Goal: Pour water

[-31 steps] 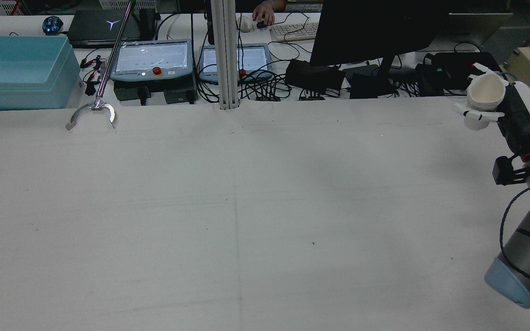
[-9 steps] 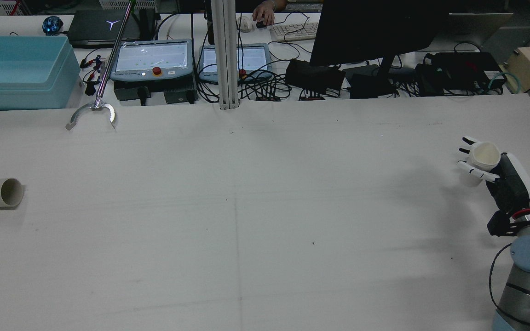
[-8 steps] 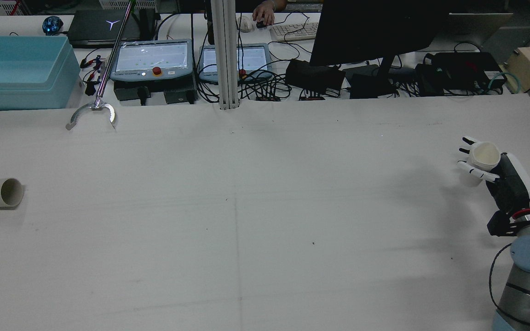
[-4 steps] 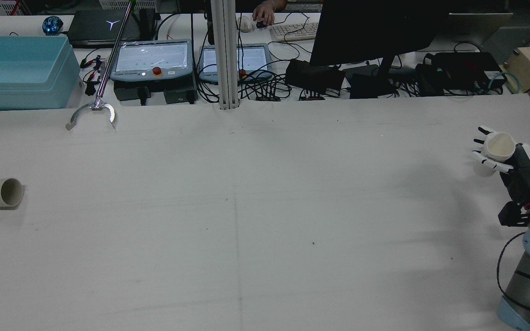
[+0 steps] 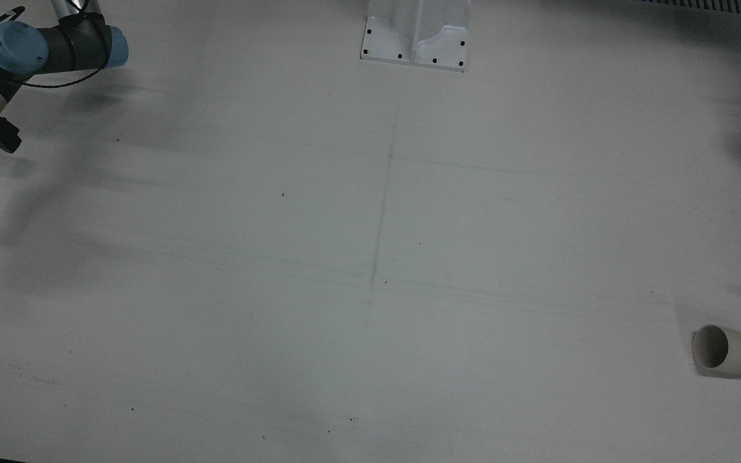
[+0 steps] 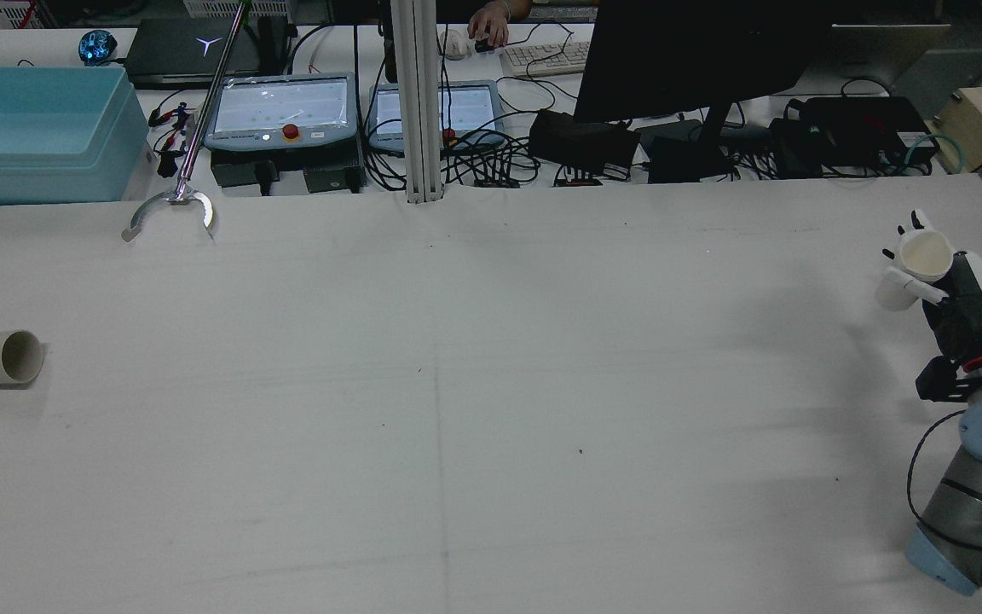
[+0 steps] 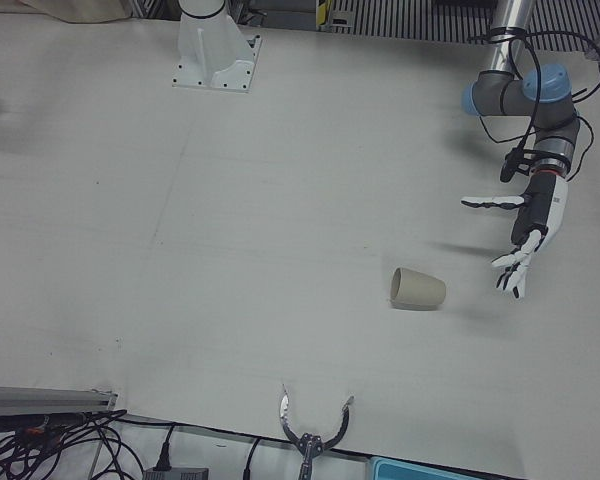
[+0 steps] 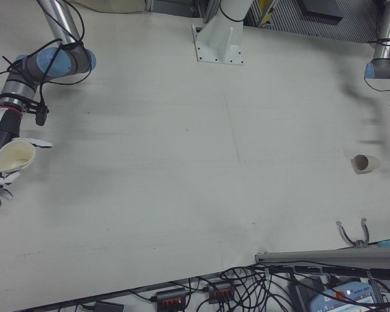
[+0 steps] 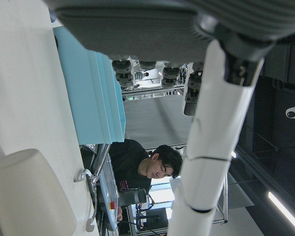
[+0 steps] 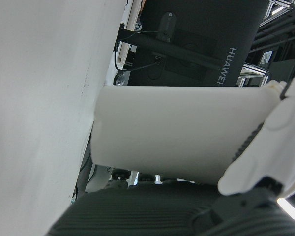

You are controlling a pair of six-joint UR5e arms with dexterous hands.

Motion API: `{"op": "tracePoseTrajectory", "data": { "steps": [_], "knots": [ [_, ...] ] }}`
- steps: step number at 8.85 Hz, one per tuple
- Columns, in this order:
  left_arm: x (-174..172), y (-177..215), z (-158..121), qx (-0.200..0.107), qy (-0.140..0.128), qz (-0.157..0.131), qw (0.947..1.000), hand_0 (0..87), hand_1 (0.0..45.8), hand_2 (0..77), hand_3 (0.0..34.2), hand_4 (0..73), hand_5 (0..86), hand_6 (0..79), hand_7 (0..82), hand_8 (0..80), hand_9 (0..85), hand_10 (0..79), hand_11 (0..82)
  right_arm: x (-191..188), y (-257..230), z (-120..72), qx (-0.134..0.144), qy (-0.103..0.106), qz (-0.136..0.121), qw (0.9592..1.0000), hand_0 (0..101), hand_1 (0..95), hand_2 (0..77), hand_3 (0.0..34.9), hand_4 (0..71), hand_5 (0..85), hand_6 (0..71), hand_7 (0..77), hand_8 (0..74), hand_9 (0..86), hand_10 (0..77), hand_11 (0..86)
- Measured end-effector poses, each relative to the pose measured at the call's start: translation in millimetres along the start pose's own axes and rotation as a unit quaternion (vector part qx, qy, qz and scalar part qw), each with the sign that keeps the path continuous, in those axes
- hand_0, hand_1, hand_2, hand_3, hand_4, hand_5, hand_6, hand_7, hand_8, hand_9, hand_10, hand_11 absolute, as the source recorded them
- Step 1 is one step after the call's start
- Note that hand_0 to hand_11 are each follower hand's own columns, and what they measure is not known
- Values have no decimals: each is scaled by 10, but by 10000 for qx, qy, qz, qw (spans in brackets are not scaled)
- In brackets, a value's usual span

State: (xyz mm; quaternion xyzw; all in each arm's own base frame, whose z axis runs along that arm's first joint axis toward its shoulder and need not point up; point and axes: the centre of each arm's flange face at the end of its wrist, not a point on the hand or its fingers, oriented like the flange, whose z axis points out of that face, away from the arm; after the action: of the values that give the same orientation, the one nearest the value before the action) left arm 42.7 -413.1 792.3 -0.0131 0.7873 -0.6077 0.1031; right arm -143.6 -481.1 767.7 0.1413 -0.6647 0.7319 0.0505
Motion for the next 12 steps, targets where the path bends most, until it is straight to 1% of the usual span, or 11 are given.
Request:
{"op": "tracePoseTrajectory", "data": {
  "steps": [1, 2, 3, 4, 5, 7, 8, 9, 10, 11, 12],
  "knots": [
    [1, -4, -3, -11, 6, 1, 10000, 797, 278, 22, 0, 202, 180, 71, 87, 5, 16, 60, 114, 25, -116, -21, 31, 25, -47, 10000, 390, 87, 55, 0, 115, 622, 5, 16, 33, 49, 109, 185],
    [1, -15, -10, -16, 8, 2, 10000, 797, 278, 22, 2, 202, 180, 71, 87, 5, 16, 60, 114, 53, -231, -46, 59, 57, -96, 9999, 390, 87, 55, 0, 115, 622, 5, 16, 33, 49, 109, 185],
    [1, -27, -18, -18, 10, 3, 10000, 798, 278, 22, 0, 202, 185, 71, 87, 5, 16, 60, 114, 80, -300, -68, 72, 87, -127, 9999, 384, 87, 93, 0, 0, 535, 5, 16, 44, 87, 125, 185],
    [1, -36, -24, -20, 11, 3, 10000, 797, 278, 22, 0, 202, 185, 60, 87, 5, 16, 60, 114, 101, -332, -83, 75, 112, -143, 9998, 383, 49, 93, 0, 0, 164, 16, 16, 44, 93, 125, 185],
    [2, -41, -31, -20, 11, 4, 10000, 797, 278, 22, 0, 202, 191, 60, 87, 5, 16, 60, 114, 119, -339, -90, 71, 129, -146, 9998, 383, 71, 71, 0, 0, 5, 16, 27, 54, 98, 125, 185],
    [25, -39, -94, -6, 4, -1, 10000, 799, 278, 22, 0, 202, 191, 60, 87, 5, 16, 60, 114, 72, -147, -51, -52, 71, 12, 10000, 384, 82, 87, 0, 0, 5, 27, 27, 54, 104, 125, 185],
    [34, 14, -84, -3, -12, -19, 10000, 799, 278, 22, 1, 202, 191, 60, 87, 5, 16, 44, 114, -90, 87, -78, -186, -4, 147, 9997, 382, 38, 93, 0, 0, 5, 27, 27, 54, 104, 125, 185],
    [41, 150, -19, 21, -40, -27, 10000, 800, 278, 22, 1, 202, 202, 60, 87, 5, 11, 44, 114, -276, 375, -143, -312, -2, 215, 9993, 395, 115, 93, 0, 0, 5, 27, 27, 33, 65, 98, 153],
    [32, 359, 84, 105, -118, -9, 9999, 798, 278, 22, 1, 202, 196, 82, 120, 5, 11, 60, 114, -424, 677, -212, -405, 62, 239, 9989, 433, 115, 109, 0, 16, 5, 27, 55, 11, 27, 65, 114],
    [32, 559, 170, 189, -244, 24, 9995, 799, 229, 16, 0, 174, 153, 82, 131, 11, 11, 60, 131, -551, 947, -289, -476, 129, 263, 9984, 460, 131, 131, 0, 16, 5, 27, 55, 11, 27, 65, 114],
    [36, 707, 212, 268, -397, 63, 9988, 799, 229, 16, 0, 174, 153, 82, 131, 11, 11, 60, 131, -688, 1189, -352, -568, 182, 303, 9978, 460, 131, 131, 0, 16, 5, 27, 55, 11, 27, 65, 114]
  ]
}}
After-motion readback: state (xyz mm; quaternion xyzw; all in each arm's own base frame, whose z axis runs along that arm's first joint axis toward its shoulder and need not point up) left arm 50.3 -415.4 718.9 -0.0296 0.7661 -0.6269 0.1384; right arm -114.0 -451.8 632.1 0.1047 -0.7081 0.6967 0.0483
